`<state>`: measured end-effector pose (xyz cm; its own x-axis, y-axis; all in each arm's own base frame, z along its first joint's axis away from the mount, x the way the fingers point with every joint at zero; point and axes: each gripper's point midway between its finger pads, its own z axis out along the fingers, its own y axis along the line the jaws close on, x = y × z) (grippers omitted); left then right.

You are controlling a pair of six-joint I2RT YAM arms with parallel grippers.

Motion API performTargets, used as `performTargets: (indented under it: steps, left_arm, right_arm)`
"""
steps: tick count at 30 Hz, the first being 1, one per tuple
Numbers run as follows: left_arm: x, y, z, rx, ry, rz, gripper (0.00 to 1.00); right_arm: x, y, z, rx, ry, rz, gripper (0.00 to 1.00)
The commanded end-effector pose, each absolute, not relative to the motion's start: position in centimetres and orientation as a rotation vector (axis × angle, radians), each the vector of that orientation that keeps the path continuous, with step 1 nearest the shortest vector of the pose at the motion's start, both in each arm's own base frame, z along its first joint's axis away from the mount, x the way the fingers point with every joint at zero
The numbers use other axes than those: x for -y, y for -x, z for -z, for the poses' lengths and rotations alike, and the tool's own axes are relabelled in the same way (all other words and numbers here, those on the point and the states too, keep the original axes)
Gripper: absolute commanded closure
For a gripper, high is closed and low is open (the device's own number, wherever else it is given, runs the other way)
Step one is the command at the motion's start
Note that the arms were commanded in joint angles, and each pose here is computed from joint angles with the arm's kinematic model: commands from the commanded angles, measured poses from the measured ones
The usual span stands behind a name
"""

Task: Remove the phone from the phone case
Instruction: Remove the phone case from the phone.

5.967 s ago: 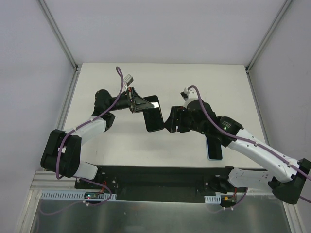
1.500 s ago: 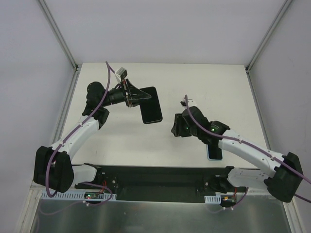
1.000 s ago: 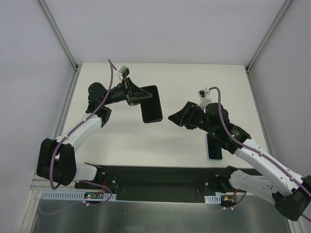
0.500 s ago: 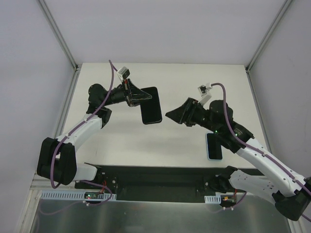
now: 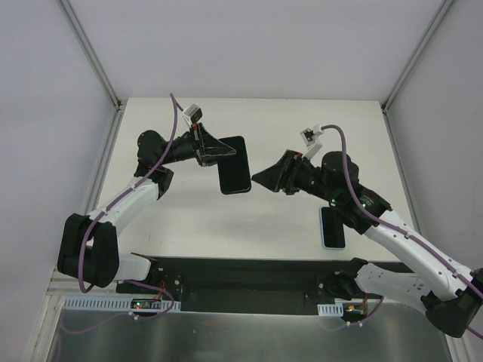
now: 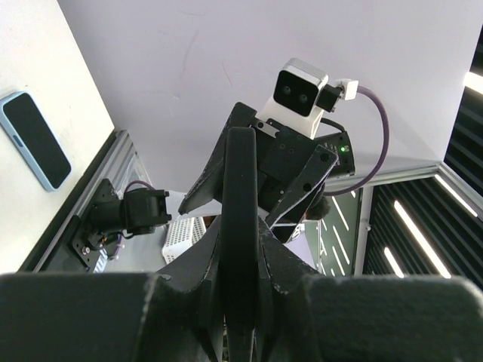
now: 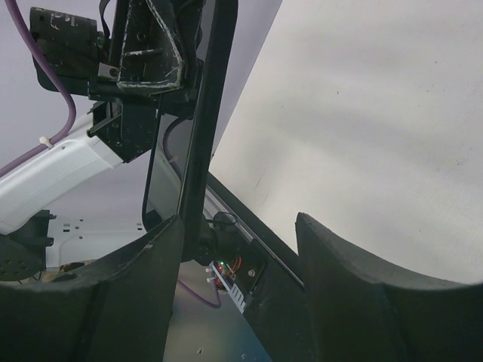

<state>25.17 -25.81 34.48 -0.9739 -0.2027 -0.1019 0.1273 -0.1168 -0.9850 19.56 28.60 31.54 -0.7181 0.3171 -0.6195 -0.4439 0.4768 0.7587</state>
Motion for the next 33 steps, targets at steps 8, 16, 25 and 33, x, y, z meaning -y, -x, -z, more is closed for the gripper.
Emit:
performTargets:
  steps: [8,16,25,33]
  left_arm:
    - [25.7,-24.1,-36.7,-1.825,-0.042,2.187,1.00]
    - [25.6,-24.1,-37.5,-1.803,-0.028,2.192,1.00]
    - [25.3,-23.7,-39.4,-1.733,-0.016,2.227,1.00]
    - [25.2,-23.7,-38.7,-1.732,0.009,2.219,1.00]
  right_arm:
    - [-29.9,-19.2,-31.7,-1.990,0.184,-1.313,0.36]
    - [-29.4,-19.8,-27.7,-2.128,0.184,-1.114,0.37]
    - [-30.1,-20.8,-23.4,-2.219,0.144,-1.039,0.38]
    - [-32.9,-20.4,-25.3,-2.111,0.081,-1.342,0.37]
